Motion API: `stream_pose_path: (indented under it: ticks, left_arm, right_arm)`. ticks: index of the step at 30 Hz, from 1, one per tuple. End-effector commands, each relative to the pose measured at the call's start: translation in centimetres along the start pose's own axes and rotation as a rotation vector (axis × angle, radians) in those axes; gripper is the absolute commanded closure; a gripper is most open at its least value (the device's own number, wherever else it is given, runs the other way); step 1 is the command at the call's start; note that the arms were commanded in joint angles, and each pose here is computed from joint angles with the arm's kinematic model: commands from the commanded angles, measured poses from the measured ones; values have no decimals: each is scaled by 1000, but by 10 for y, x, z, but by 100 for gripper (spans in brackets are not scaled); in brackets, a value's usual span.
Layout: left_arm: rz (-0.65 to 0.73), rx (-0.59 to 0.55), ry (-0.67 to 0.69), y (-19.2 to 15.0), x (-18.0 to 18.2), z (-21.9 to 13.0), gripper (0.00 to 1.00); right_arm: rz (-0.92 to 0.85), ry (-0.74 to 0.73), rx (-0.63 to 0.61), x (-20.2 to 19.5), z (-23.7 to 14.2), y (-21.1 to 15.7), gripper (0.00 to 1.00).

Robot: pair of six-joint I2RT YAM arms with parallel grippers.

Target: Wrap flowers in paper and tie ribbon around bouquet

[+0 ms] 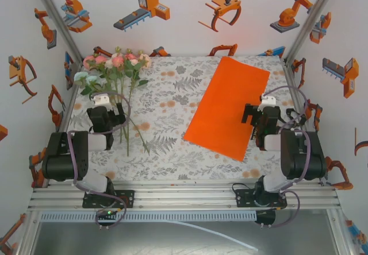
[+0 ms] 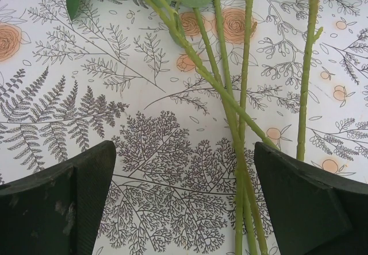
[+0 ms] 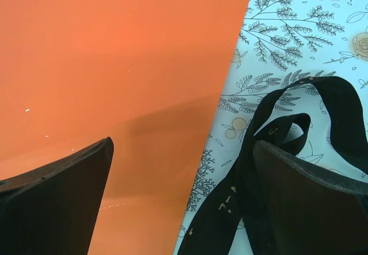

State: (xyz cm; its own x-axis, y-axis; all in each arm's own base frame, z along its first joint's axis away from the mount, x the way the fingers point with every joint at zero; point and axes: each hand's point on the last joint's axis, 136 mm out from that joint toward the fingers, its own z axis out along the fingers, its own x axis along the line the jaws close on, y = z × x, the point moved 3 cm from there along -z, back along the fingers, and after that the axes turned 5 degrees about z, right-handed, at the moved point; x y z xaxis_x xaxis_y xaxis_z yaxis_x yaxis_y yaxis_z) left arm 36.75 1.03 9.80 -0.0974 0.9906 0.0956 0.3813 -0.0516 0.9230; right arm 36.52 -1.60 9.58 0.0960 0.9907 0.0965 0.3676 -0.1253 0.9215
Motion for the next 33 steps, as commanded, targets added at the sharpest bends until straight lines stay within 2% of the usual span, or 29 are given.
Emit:
stream_pose_path:
  ticks: [1, 18, 23, 27, 30, 31, 33]
  left_arm:
    - [-8, -13, -10, 3, -2, 0, 3]
    - [-6, -11, -10, 3, -2, 0, 3]
    - [-9, -11, -12, 3, -1, 0, 3]
    - [-13, -12, -22, 2, -1, -1, 3]
    - [-3, -33, -48, 10, -5, -4, 3]
    - [0, -39, -42, 15, -4, -10, 3]
    - [-10, -28, -6, 28, 1, -24, 3]
  right_arm:
    - [3, -26, -13, -5, 1, 4, 1]
    - [18, -58, -37, -10, -3, 4, 1]
    - [3, -7, -72, -3, -10, 3, 1]
    - [5, 3, -62, 1, -22, 27, 1]
    - [232, -132, 57, -12, -45, 56, 2]
    - [310, -180, 97, -16, -54, 60, 6]
    - [479, -233, 170, -18, -72, 64, 6]
